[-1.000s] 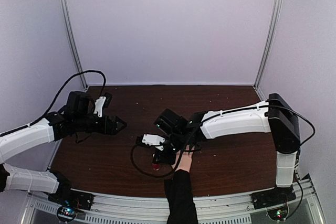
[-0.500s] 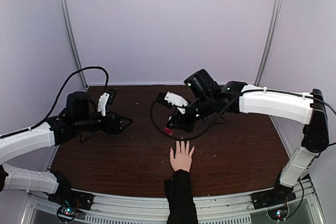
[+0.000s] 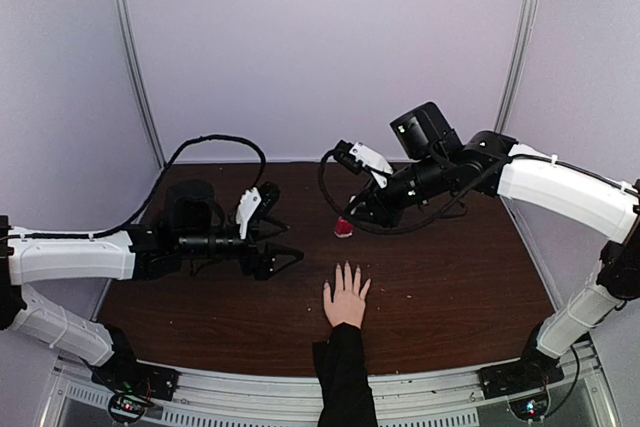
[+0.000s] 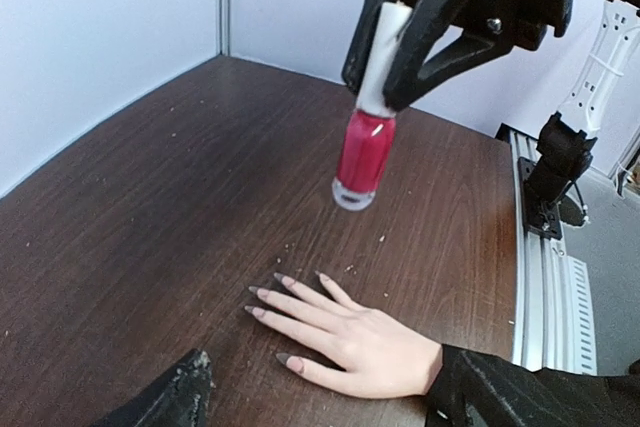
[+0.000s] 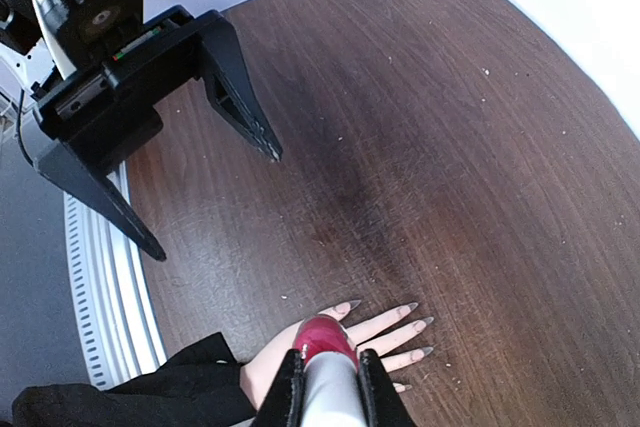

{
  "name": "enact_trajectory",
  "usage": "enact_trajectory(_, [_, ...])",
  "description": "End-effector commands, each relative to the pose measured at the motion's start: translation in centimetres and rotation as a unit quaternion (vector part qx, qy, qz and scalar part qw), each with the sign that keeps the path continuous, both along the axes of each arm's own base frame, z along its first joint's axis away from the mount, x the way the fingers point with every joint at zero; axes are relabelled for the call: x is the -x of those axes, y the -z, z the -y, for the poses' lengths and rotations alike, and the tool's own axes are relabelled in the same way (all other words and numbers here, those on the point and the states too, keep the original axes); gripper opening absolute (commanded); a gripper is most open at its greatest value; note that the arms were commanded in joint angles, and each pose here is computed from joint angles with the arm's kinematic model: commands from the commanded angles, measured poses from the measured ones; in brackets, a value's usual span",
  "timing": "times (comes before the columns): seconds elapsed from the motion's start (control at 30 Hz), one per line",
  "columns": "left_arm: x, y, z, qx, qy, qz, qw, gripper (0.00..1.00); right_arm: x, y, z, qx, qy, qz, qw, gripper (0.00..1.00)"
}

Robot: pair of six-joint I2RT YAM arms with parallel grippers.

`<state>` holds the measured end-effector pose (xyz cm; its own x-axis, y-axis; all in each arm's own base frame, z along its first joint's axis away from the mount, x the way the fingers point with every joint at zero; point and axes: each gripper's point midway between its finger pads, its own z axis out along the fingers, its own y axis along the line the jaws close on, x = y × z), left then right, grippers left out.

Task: Paint the nails
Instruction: Pass from the right arm to the left

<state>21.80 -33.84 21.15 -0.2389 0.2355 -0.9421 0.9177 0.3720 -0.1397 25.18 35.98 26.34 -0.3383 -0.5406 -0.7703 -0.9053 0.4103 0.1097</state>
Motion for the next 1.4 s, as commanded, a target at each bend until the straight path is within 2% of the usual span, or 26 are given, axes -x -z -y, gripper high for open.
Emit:
enact_trajectory(0.0, [0.2, -4.1, 2.6, 0.052, 0.041, 0.086, 0.994, 0.83, 0.9, -2.9, -0.3, -0.042, 0.006, -0.020, 0.999, 0.00])
enact_trajectory(0.17, [-0.2, -4.2, 4.3, 0.046, 0.053, 0.096, 0.993, 0.81, 1.2, -3.0, -0.7, -0.057, 0.006, -0.028, 0.998, 0.00])
enact_trajectory(0.47, [0.0, -4.4, 6.3, 0.082, 0.070, 0.106, 0.989, 0.76, 1.9, -3.3, -2.1, -0.086, -0.010, -0.052, 0.995, 0.00])
enact_trajectory(0.97, [-1.4, -4.3, 6.7, 0.086, 0.034, 0.098, 0.991, 0.58, 2.5, -3.0, -3.4, -0.091, -0.022, -0.062, 0.994, 0.00])
enact_trajectory(1.37, [-2.8, -4.7, 7.3, 0.095, 0.006, 0.092, 0.991, 0.40, 1.3, -2.1, -3.4, -0.072, 0.007, -0.061, 0.996, 0.00])
